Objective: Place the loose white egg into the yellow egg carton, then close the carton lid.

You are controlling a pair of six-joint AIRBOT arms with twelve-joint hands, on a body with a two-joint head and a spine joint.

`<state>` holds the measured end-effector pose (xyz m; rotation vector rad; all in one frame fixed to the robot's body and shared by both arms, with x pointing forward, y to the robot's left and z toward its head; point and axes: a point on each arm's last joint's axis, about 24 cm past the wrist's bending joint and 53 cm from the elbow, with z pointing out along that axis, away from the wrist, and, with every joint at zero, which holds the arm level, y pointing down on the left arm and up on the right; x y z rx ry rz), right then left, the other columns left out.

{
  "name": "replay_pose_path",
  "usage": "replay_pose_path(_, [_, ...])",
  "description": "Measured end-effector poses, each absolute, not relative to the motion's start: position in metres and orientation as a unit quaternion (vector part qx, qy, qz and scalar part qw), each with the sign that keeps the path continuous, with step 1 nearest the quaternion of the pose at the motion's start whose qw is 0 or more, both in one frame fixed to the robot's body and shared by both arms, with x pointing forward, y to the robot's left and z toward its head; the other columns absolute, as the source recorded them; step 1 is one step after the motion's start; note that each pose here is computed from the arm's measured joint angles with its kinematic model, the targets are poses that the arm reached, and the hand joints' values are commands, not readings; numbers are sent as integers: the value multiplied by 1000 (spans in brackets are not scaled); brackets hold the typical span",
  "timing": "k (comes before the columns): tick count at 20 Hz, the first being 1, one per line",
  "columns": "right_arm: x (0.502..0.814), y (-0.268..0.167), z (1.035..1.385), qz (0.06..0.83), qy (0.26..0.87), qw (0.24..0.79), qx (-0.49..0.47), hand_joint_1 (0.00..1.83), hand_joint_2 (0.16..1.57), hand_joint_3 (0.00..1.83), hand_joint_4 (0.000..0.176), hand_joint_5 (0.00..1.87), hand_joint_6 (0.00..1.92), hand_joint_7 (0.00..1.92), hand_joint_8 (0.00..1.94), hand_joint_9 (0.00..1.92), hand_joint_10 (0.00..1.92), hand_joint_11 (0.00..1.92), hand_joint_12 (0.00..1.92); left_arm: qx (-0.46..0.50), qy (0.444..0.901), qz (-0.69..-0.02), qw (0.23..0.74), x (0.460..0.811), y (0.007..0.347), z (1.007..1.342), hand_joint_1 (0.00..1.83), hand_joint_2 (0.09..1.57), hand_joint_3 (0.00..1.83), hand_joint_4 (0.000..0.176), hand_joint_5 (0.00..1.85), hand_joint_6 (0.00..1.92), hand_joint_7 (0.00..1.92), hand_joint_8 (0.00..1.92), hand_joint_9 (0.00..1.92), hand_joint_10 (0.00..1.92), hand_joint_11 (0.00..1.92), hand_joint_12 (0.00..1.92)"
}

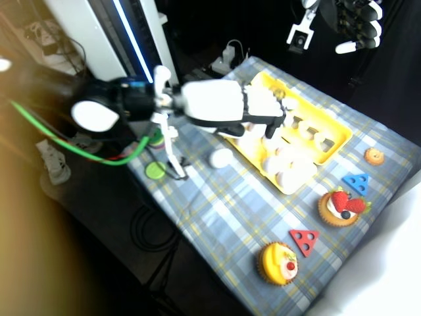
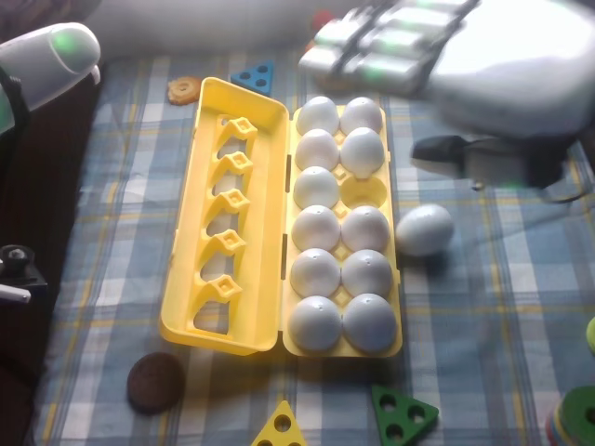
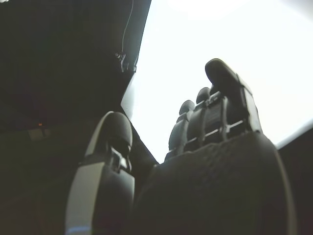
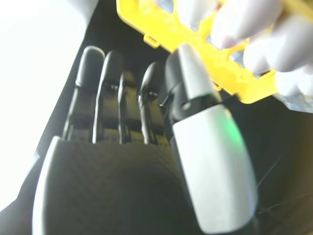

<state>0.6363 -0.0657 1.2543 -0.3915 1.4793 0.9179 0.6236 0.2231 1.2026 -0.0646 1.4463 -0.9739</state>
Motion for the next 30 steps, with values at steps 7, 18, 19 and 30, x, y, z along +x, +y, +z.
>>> replay_pose_path(7, [632,-131,1231,356,677,635,-109,591,1029,0,36,0,0,0,0,0,0,0,0,-31,636,-426,643,622,226,1200,482,1202,0,90,0,0,0,0,0,0,0,1909])
replay_pose_path(18, [626,-136,1218,344,687,631,-105,952,1156,89,19,0,1224,0,1166,0,1251,0,1626,-37,637,-423,643,622,228,1196,454,1169,0,145,0,0,0,0,0,0,0,1921])
replay_pose_path(19, [624,-134,1217,344,687,631,-111,818,1145,64,26,0,455,0,732,0,855,0,1481,-38,638,-424,642,622,228,1195,451,1170,0,150,0,0,0,0,0,0,0,1921])
replay_pose_path(30, [619,-31,1263,402,606,643,-239,1216,1230,50,0,540,1085,792,1470,708,1799,591,1901,-44,643,-419,640,623,230,1189,501,1216,0,116,0,0,0,0,0,0,0,1921])
